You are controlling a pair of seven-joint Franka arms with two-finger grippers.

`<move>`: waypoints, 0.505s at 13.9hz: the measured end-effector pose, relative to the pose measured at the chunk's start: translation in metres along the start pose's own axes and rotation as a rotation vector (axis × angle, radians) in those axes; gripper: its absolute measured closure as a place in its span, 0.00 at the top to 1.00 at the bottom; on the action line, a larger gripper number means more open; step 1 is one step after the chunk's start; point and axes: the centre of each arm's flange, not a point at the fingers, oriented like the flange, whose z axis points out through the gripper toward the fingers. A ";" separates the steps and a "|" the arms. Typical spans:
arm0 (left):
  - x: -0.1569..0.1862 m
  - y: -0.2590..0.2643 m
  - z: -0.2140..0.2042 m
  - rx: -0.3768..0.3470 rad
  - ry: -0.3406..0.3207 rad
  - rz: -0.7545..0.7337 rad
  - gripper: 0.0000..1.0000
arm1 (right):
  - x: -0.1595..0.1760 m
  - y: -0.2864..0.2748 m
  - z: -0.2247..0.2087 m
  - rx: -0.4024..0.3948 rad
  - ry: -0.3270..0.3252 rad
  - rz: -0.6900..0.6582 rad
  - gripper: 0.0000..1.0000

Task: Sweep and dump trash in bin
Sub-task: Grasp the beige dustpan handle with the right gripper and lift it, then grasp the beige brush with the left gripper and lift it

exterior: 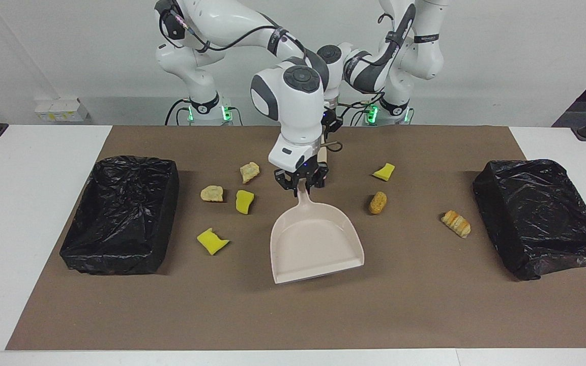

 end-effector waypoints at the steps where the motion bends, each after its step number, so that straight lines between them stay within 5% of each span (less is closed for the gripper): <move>1: 0.003 -0.009 -0.007 0.002 -0.006 -0.021 0.26 | -0.007 0.005 -0.005 -0.009 -0.019 -0.066 0.31; 7: 0.066 -0.115 -0.058 -0.025 -0.009 -0.157 0.26 | -0.030 0.030 0.011 -0.020 -0.088 -0.481 0.31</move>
